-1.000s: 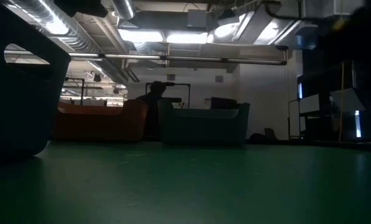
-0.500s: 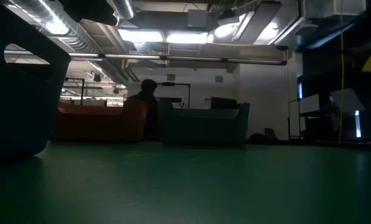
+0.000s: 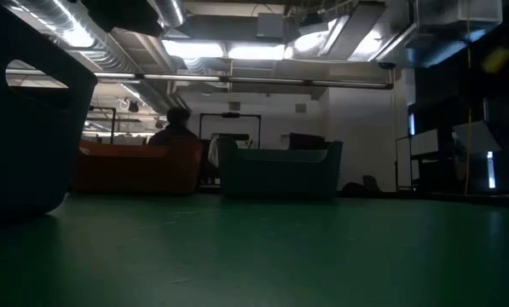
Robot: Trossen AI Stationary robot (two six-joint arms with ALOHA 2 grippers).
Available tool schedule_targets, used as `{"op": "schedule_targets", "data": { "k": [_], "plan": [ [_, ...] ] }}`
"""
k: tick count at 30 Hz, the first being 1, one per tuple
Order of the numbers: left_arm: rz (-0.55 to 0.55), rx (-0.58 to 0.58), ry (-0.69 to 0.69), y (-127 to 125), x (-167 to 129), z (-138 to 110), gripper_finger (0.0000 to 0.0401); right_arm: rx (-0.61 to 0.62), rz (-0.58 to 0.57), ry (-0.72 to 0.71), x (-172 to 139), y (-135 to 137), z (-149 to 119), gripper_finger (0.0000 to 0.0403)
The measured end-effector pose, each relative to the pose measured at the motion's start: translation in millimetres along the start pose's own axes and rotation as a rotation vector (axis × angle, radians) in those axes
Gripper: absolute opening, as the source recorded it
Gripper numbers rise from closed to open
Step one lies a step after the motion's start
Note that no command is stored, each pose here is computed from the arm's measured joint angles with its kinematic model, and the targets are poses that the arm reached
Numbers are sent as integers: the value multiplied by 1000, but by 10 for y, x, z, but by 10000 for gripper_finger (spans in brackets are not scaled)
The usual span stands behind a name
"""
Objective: Sort rubber bands into baskets
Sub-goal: Put the small black rubber band into the orange bin
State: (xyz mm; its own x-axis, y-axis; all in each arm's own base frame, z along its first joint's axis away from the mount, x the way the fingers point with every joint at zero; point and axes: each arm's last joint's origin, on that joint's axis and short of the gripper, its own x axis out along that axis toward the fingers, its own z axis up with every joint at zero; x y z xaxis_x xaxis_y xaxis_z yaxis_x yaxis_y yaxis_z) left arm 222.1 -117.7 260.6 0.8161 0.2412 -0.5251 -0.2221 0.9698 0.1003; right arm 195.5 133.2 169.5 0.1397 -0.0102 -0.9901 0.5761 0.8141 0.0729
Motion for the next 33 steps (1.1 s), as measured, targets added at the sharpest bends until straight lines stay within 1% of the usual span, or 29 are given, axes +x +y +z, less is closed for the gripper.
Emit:
{"op": "schedule_targets", "data": {
  "k": [2,7,9,11,15,17,20,26,31,33],
  "plan": [
    [-4,7,-9,-39,43,1,145,-74,35,-131,-61,91,72,26],
    [-7,60,-35,-156,219,-4,145,-280,108,-508,-186,326,249,6],
    [-5,72,-59,-197,311,9,145,-348,126,-629,-236,404,304,9],
    [-1,84,-82,-229,407,20,145,-403,136,-730,-289,464,371,16],
    [-19,77,-147,-278,585,73,145,-472,173,-855,-378,530,525,17],
    [-57,84,-175,-306,675,90,145,-502,196,-886,-410,538,605,12],
    [-99,97,-206,-351,807,88,145,-531,239,-893,-429,527,703,6],
    [-91,119,-243,-400,1018,40,145,-530,297,-884,-396,534,800,11],
    [-87,98,-272,-404,1139,22,145,-580,289,-890,-280,605,820,13],
    [-101,102,-265,-403,1170,7,145,-575,296,-910,-265,621,854,14]
  ]
}}
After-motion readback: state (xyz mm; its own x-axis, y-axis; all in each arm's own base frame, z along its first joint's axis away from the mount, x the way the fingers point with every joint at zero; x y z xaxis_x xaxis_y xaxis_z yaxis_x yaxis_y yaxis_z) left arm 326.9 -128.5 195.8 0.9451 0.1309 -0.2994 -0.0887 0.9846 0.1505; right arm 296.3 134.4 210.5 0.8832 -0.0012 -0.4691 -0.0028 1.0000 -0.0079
